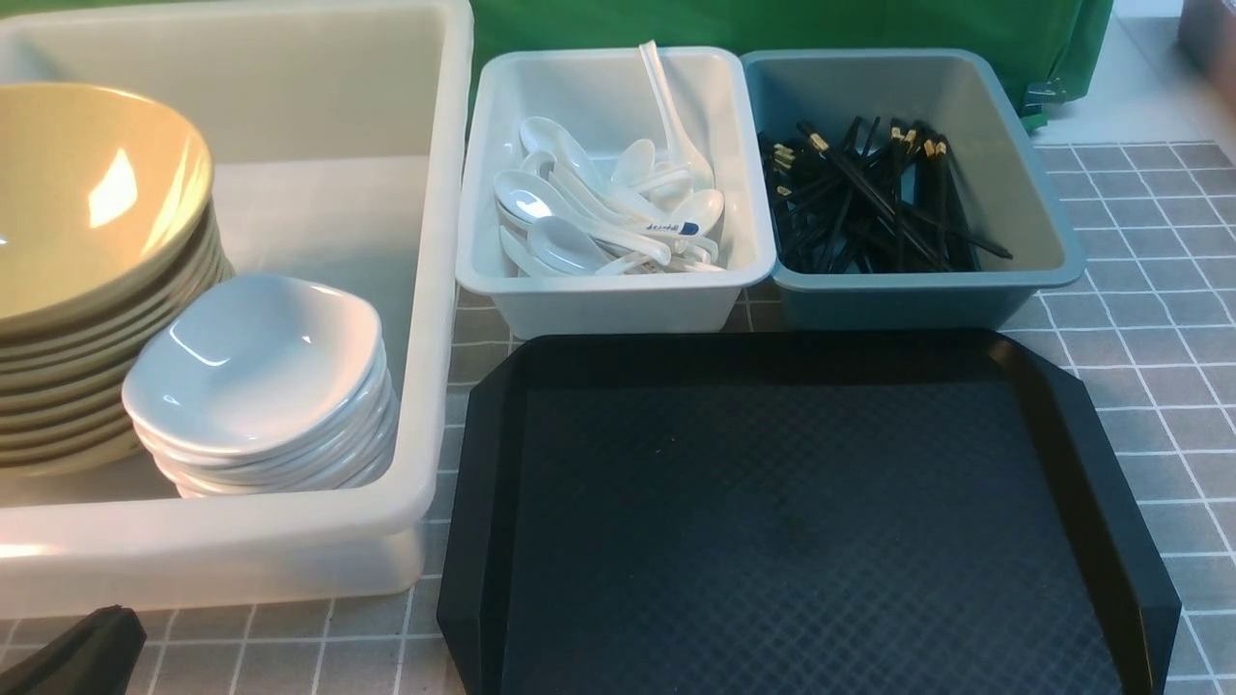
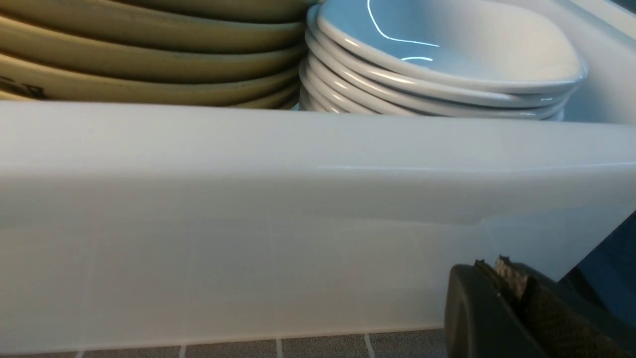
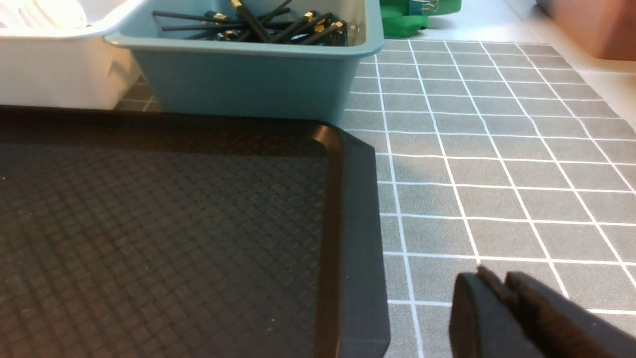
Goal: On grey table put chopsticks spoon bowls plates into blue grey white boxes.
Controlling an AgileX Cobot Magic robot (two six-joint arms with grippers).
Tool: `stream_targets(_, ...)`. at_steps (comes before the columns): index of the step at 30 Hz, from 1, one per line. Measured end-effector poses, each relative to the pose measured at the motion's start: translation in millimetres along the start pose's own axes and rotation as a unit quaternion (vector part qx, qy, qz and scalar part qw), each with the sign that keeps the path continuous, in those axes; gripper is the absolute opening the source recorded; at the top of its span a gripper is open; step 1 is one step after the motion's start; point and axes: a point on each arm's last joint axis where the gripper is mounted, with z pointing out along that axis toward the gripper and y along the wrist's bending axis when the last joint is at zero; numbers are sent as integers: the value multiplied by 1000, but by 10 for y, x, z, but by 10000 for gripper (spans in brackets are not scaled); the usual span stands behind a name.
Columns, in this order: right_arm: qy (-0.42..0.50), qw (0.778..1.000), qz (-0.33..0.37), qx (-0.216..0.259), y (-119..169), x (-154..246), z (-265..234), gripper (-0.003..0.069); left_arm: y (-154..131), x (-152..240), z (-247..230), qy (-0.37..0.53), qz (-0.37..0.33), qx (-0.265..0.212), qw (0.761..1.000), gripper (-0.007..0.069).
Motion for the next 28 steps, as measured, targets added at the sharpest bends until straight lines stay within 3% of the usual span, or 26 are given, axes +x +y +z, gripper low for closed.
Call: stream_targets(28, 0, 1000, 1, 0, 1, 0, 0, 129, 0, -1, 0, 0, 0, 0, 1000, -8)
